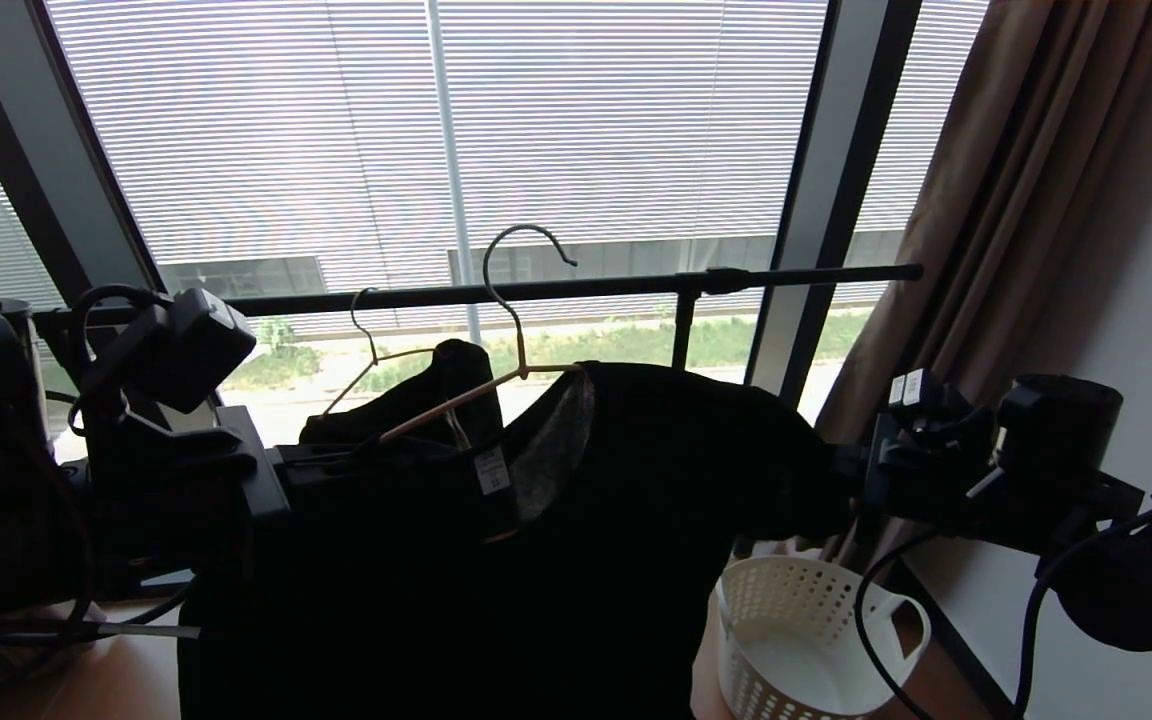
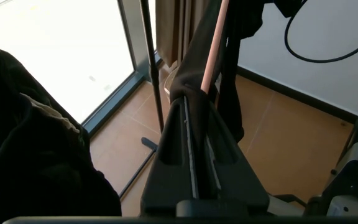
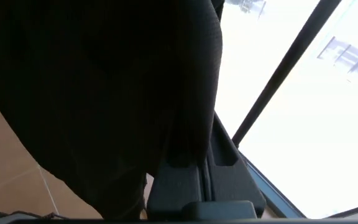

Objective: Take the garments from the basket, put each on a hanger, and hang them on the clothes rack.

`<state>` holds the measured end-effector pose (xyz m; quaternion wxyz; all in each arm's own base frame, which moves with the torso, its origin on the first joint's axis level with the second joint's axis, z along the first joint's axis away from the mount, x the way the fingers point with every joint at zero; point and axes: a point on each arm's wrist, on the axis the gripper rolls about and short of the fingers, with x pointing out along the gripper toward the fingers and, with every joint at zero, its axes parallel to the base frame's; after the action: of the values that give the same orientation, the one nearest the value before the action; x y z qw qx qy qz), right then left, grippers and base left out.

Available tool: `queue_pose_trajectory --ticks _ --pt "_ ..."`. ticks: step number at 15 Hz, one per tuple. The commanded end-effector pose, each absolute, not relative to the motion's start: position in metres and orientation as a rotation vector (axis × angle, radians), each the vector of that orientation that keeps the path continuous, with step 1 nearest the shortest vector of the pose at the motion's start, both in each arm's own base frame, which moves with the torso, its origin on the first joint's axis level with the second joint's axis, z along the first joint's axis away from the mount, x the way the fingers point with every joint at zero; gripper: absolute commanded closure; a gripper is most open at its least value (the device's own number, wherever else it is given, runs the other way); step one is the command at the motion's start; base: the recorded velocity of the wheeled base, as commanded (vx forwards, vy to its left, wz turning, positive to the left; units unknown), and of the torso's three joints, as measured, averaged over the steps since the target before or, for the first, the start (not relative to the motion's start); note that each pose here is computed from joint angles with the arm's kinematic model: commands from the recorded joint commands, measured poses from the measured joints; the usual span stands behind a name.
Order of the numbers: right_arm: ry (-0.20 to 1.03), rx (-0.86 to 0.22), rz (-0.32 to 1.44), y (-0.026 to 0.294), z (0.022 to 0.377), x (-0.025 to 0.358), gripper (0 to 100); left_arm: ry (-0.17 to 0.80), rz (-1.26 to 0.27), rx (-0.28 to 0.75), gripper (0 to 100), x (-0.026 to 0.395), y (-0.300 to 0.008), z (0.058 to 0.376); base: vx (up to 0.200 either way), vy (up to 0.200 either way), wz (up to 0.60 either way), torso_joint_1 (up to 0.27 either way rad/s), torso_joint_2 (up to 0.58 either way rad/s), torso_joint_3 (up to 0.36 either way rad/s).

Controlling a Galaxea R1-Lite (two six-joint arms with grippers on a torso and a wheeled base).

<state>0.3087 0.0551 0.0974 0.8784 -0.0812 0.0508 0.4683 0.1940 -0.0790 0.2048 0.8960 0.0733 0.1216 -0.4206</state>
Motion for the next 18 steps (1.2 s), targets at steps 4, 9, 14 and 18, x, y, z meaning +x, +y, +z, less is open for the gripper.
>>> queue_pose_trajectory --ticks 4,9,14,18 --pt "0.095 -0.172 0.955 0.049 0.100 0.312 100 0.241 -0.853 0.149 100 0.193 -0.075 0.207 0.000 0.000 0.00 0.000 0.00 0.000" --pt "0.091 -0.173 0.933 0.042 0.101 0.315 100 0.235 -0.845 0.149 100 0.191 -0.072 0.208 0.000 0.000 0.00 0.000 0.00 0.000" --pt "0.091 -0.173 0.914 0.037 0.101 0.320 100 0.236 -0.835 0.142 100 0.187 -0.069 0.207 0.000 0.000 0.00 0.000 0.00 0.000" --pt "0.093 -0.173 0.915 0.037 0.101 0.318 100 0.241 -0.836 0.140 100 0.186 -0.069 0.206 0.000 0.000 0.00 0.000 0.00 0.000"
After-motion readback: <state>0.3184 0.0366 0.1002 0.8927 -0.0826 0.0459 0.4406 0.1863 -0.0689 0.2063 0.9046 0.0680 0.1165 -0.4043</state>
